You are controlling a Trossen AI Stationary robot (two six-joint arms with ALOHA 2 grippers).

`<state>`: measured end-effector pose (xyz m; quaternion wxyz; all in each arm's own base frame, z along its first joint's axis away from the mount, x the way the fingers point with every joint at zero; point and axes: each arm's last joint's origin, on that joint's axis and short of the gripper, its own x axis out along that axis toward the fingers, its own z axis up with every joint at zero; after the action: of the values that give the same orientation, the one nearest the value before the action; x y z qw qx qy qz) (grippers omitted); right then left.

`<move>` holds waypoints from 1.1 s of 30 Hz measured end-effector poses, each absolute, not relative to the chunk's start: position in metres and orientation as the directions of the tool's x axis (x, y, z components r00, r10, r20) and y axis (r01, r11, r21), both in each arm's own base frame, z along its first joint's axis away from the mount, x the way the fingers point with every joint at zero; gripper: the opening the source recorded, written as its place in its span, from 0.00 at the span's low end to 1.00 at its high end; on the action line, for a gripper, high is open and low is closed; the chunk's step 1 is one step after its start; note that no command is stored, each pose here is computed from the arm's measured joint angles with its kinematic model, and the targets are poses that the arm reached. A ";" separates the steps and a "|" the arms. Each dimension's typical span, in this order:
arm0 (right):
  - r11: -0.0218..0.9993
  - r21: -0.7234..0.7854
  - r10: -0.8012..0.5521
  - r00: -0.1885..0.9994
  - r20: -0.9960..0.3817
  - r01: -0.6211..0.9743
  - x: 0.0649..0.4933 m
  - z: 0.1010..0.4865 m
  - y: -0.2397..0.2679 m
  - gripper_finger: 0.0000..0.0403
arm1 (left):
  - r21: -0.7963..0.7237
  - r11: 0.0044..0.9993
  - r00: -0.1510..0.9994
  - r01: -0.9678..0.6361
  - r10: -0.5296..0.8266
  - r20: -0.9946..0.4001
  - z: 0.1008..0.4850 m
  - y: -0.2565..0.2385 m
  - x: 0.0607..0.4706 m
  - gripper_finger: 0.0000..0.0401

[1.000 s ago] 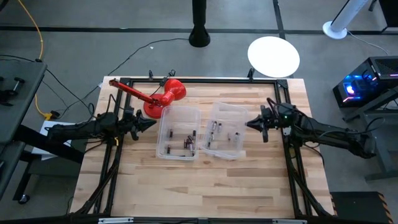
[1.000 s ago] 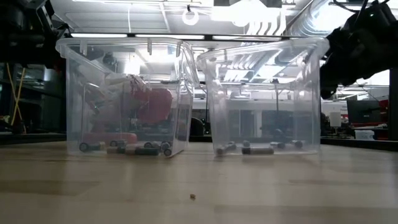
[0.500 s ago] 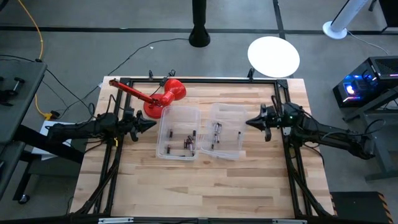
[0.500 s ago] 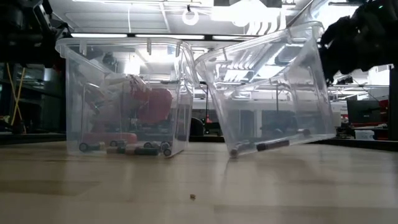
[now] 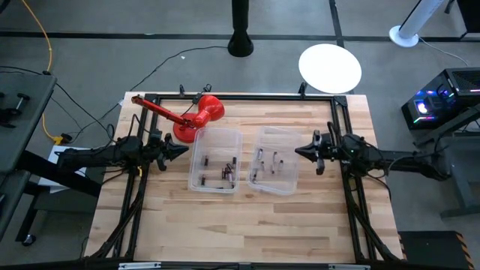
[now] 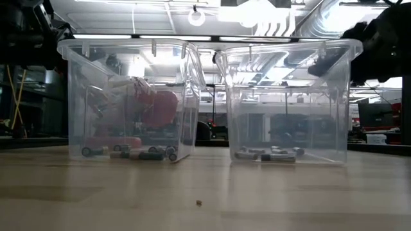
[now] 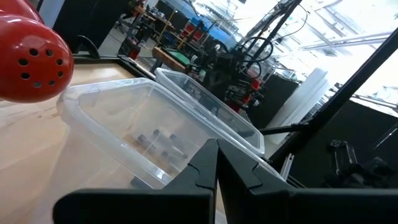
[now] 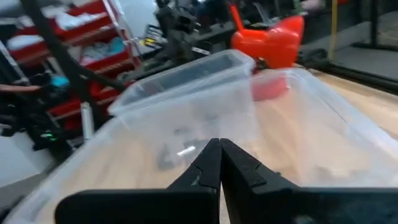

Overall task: Sort batteries
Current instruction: Move the top transparent bin to the center of the table

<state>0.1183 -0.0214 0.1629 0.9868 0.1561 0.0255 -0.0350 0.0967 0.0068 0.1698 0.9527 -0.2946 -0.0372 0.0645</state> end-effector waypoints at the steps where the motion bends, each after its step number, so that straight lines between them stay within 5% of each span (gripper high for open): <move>1: 0.951 0.304 -0.051 0.998 -0.045 0.063 0.119 0.164 -0.020 0.00 | -0.566 0.818 0.989 -0.101 0.145 0.033 0.170 0.007 0.097 0.00; 16: 0.960 0.264 0.095 0.995 0.012 -0.095 0.120 0.170 -0.002 0.00 | -0.566 0.818 0.989 -0.101 0.145 0.033 0.170 0.007 0.097 0.00; 25: 0.965 0.262 0.022 0.991 -0.134 0.014 0.120 0.156 -0.003 0.00 | -0.566 0.818 0.989 -0.101 0.145 0.033 0.170 0.007 0.097 0.00; 33: 0.965 0.263 0.017 0.996 -0.089 0.007 0.120 0.160 -0.004 0.00 | -0.566 0.818 0.989 -0.101 0.145 0.033 0.170 0.007 0.097 0.00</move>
<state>0.1202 -0.0037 0.1599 0.9901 0.1326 0.0452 0.0025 0.0967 0.0067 0.1698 0.9527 -0.2946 -0.0371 0.0644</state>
